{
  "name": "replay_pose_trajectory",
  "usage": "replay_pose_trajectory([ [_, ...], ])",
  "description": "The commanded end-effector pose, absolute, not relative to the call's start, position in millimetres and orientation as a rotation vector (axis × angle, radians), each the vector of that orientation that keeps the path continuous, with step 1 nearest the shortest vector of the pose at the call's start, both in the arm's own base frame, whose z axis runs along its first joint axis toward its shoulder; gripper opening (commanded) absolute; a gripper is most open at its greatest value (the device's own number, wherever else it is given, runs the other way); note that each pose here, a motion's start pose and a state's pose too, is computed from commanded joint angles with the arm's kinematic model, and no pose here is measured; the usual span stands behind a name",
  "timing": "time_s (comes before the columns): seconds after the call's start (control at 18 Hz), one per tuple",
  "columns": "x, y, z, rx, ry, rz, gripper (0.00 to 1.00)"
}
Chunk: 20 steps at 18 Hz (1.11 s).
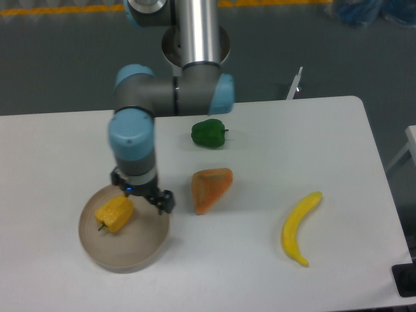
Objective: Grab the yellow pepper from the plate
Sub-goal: 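Move the gripper over the plate and lower it onto the yellow pepper, then close the gripper on the yellow pepper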
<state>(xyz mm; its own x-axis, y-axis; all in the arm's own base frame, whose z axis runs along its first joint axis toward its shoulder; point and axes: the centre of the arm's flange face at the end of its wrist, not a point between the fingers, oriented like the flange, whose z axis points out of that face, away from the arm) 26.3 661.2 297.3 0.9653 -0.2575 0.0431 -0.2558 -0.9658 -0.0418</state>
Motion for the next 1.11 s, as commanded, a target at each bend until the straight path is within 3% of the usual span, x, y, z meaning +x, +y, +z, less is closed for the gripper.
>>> replay_pose_trajectory([
  [0.22,34,666,284,-3.074,0.406,-0.136,1.00],
  [1.0,42,674,251,-3.082,0.442,-0.143,1.00],
  [1.06,42,674,251,-3.080,0.445,-0.142,0.91],
  [1.11,42,674,251,-3.083,0.440,-0.143,0.61],
])
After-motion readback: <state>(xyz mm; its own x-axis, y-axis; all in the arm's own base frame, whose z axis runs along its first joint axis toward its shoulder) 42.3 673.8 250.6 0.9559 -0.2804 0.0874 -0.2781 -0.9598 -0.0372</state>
